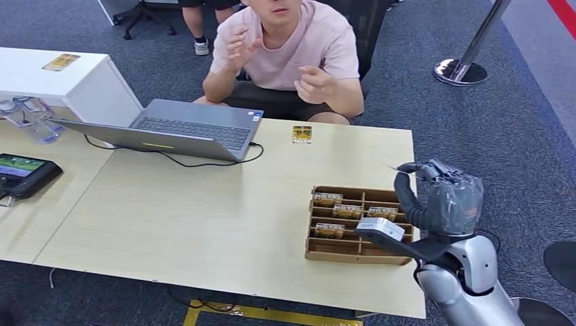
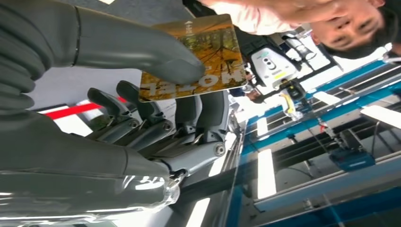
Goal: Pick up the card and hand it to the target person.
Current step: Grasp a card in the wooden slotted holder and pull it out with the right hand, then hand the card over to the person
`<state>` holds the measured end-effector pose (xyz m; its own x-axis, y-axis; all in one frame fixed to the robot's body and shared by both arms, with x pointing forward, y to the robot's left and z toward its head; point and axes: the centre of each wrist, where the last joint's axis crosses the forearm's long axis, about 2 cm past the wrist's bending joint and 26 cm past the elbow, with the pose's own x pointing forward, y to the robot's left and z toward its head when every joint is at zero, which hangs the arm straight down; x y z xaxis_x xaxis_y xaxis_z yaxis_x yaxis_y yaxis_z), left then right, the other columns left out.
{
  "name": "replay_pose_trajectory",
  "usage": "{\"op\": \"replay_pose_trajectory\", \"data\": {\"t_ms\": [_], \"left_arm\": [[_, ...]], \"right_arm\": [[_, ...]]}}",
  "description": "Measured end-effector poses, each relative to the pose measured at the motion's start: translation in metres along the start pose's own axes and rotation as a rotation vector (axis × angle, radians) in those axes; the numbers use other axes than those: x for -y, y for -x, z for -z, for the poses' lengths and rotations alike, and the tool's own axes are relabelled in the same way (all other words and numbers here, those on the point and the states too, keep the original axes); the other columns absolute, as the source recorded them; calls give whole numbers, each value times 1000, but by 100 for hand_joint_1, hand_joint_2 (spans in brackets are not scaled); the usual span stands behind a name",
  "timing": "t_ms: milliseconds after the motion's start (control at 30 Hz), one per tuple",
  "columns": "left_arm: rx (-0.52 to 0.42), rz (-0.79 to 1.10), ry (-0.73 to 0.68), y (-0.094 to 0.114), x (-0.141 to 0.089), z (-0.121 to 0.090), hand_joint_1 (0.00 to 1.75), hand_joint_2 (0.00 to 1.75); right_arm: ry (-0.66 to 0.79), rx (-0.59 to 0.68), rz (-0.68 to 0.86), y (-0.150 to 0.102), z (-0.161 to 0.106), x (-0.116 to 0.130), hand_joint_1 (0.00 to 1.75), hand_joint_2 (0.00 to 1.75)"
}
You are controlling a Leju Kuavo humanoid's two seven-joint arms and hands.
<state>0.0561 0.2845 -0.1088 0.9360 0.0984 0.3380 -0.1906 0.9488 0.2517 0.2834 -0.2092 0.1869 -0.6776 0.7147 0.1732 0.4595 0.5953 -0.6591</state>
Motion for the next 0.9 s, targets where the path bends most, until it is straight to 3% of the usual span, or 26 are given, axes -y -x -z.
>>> {"op": "replay_pose_trajectory", "data": {"t_ms": [233, 500, 600, 633, 733, 900], "left_arm": [[7, 13, 8, -2, 2, 0, 0, 0], [9, 24, 20, -3, 3, 0, 0, 0], [14, 27, 35, -3, 3, 0, 0, 131], [18, 28, 40, -3, 3, 0, 0, 131], [34, 26, 55, -4, 4, 0, 0, 0], [33, 17, 63, -5, 4, 0, 0, 0]], "right_arm": [[-13, -1, -27, 2, 31, -51, 154, 175], [-65, -23, -74, 3, 56, -78, 154, 175], [-82, -54, -71, 6, 58, -84, 38, 175], [-87, -62, -69, 6, 57, -85, 0, 175], [-101, -82, -66, 7, 56, -89, 0, 175], [-125, -103, -58, 11, 54, -93, 0, 175]]}}
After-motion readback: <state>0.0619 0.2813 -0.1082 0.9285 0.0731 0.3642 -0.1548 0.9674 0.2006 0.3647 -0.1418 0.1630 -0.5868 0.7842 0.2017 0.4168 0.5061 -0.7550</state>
